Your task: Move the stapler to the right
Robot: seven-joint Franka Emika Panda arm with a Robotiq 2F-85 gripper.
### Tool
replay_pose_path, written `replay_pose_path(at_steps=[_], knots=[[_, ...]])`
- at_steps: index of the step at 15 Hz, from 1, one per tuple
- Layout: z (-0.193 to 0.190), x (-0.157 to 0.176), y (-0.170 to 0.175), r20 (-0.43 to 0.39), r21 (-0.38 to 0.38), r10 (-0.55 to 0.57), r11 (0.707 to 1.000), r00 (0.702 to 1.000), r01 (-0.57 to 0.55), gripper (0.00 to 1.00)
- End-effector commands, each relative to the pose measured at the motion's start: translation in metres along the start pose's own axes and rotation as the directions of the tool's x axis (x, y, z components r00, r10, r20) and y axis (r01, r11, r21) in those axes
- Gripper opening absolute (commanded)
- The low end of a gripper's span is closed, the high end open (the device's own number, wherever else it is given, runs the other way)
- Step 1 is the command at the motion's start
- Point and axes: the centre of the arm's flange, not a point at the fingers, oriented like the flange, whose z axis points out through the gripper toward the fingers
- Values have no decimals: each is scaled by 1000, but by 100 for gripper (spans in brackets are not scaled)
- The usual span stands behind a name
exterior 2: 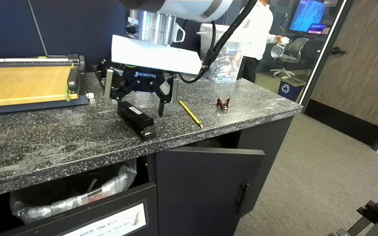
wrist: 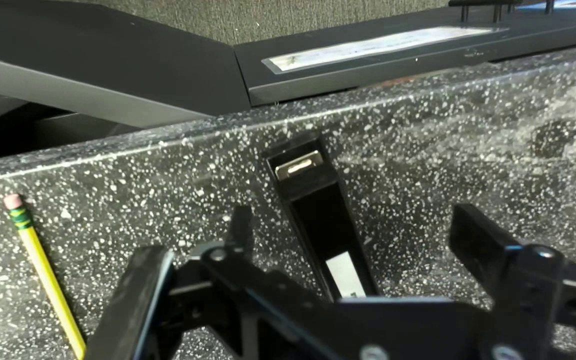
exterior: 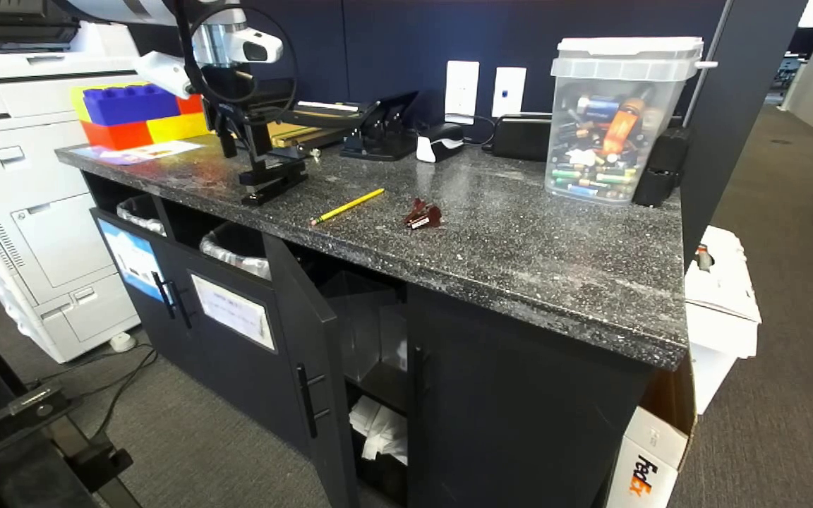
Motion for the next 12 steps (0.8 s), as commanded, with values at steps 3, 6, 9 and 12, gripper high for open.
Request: replay_pose_path(at_steps=[3,6,9,12], knots=[[35,81,-26,-6,-17,53,998,999,-53,72],[49,90,-24,1,-44,89,995,996,-89,49],[44,87,-24,22,-60,113,992,993,-112,27],[25,78,-27,38,-75,112,991,993,-109,9]])
